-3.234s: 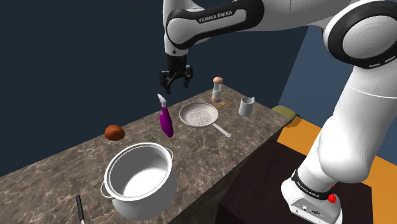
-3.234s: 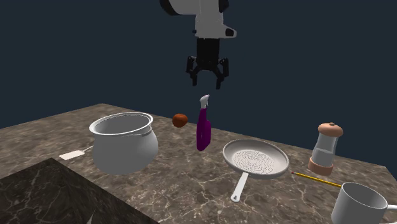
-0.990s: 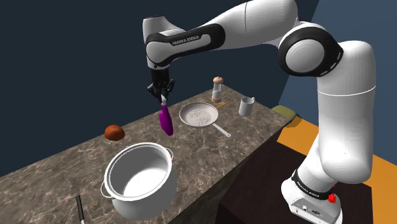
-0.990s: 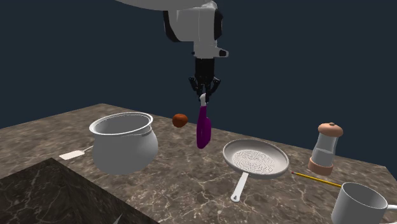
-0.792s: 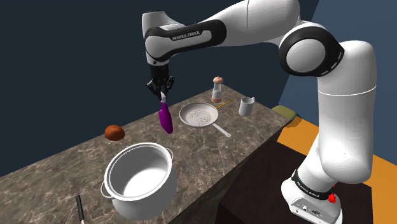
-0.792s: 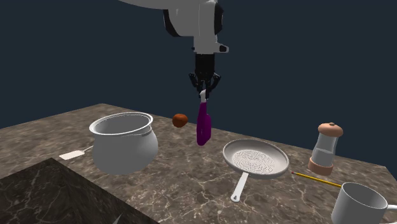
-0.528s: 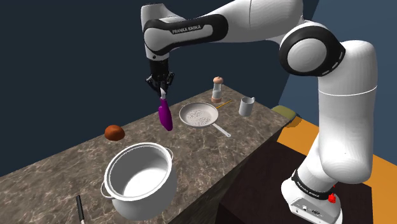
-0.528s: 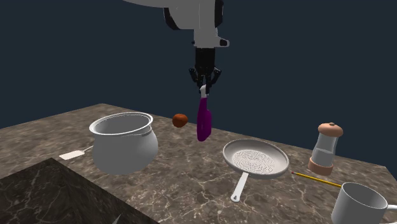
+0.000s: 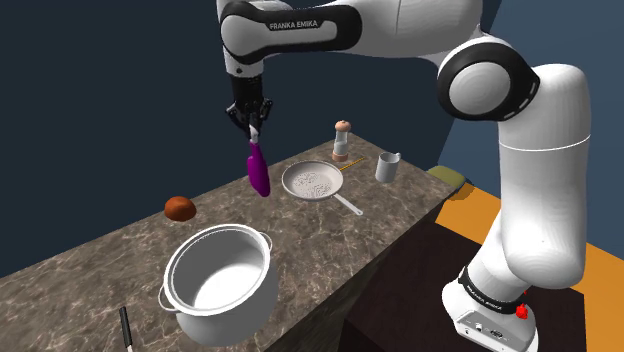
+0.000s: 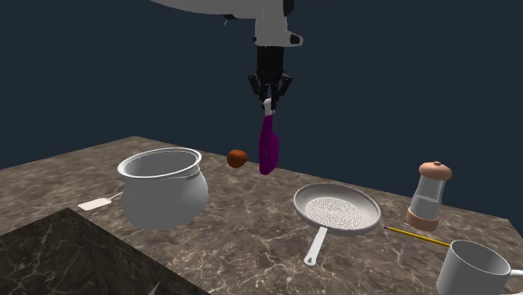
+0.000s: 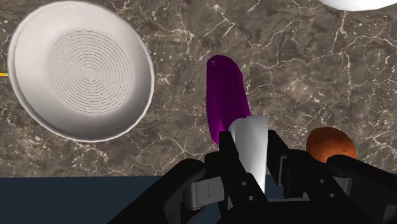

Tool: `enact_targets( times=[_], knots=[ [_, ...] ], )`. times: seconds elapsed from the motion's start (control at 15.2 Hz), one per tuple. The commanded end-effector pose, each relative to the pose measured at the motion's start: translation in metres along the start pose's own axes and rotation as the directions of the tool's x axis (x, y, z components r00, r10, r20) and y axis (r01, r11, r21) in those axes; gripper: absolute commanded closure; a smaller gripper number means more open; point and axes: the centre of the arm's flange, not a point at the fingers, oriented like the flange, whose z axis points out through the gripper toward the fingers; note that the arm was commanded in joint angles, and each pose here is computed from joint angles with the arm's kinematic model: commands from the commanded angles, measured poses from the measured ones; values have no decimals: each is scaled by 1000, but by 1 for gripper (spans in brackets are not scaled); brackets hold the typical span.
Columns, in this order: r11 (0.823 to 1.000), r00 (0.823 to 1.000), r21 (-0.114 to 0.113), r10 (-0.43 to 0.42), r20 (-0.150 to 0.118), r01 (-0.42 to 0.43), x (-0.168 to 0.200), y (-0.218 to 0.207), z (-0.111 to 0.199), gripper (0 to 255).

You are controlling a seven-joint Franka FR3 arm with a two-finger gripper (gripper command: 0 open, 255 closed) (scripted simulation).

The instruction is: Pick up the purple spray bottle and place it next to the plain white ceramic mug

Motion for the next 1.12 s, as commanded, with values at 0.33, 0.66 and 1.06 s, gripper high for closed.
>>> enact_targets(
  times=[0.33,0.66,1.06],
  knots=[
    [1000,1000,0,0,0,0,0,-1,-36,255],
    [1000,1000,0,0,0,0,1,-2,-63,255],
    [1000,1000,0,0,0,0,-4,9,-89,255]
  ],
)
